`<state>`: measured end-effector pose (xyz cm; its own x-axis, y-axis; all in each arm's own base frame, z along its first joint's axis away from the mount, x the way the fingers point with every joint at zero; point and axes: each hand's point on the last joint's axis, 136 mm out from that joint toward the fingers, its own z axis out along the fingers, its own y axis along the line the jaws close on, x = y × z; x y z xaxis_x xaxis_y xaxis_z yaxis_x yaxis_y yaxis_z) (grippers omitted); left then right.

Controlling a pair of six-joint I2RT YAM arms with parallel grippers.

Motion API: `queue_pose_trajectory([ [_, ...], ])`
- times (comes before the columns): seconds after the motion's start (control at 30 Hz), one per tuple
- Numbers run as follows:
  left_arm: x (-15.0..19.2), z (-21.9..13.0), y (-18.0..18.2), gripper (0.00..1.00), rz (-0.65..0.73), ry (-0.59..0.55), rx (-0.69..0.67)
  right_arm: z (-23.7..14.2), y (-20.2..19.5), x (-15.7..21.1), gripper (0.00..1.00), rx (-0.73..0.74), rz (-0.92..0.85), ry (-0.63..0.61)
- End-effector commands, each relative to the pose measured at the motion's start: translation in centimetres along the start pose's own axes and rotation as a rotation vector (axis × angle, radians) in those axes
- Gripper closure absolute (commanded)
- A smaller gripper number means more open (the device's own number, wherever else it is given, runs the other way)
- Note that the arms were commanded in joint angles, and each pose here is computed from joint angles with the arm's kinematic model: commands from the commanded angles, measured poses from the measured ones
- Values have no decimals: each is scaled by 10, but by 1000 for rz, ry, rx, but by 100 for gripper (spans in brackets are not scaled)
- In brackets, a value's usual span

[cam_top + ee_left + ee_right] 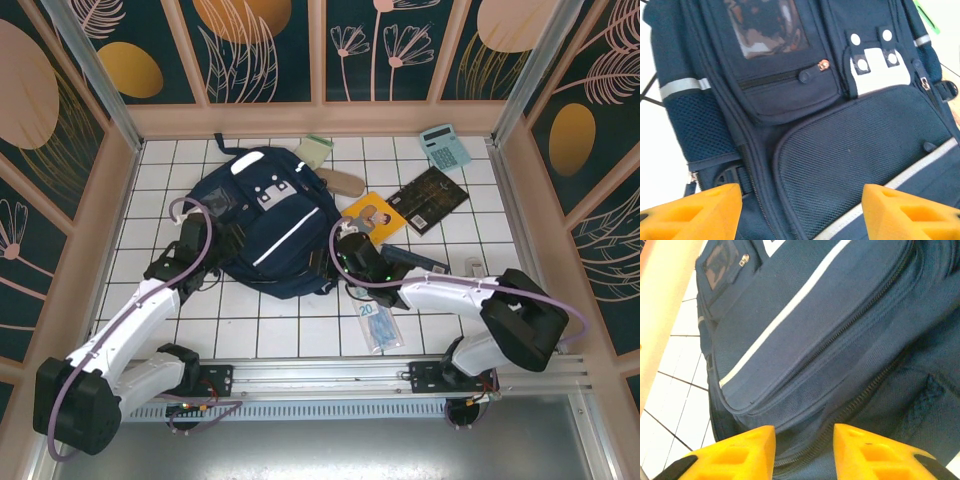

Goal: Pack the student bag

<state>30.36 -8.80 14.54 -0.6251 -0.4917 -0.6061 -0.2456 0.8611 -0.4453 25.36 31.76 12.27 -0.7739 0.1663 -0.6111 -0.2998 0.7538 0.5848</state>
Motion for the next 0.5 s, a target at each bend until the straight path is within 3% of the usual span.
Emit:
queue_pose_trajectory([
  [0.0, -4, -3, -28, 34, 40, 9, 104, -16, -9, -12, 59, 56, -39, -52],
  [0.2, 7, -4, -71, 32, 81, 21, 202, -39, -55, -30, 44, 222, -17, -117],
  [0.47, 27, 14, -171, 31, 246, 77, 414, -67, -111, -57, 37, 314, 82, -227],
])
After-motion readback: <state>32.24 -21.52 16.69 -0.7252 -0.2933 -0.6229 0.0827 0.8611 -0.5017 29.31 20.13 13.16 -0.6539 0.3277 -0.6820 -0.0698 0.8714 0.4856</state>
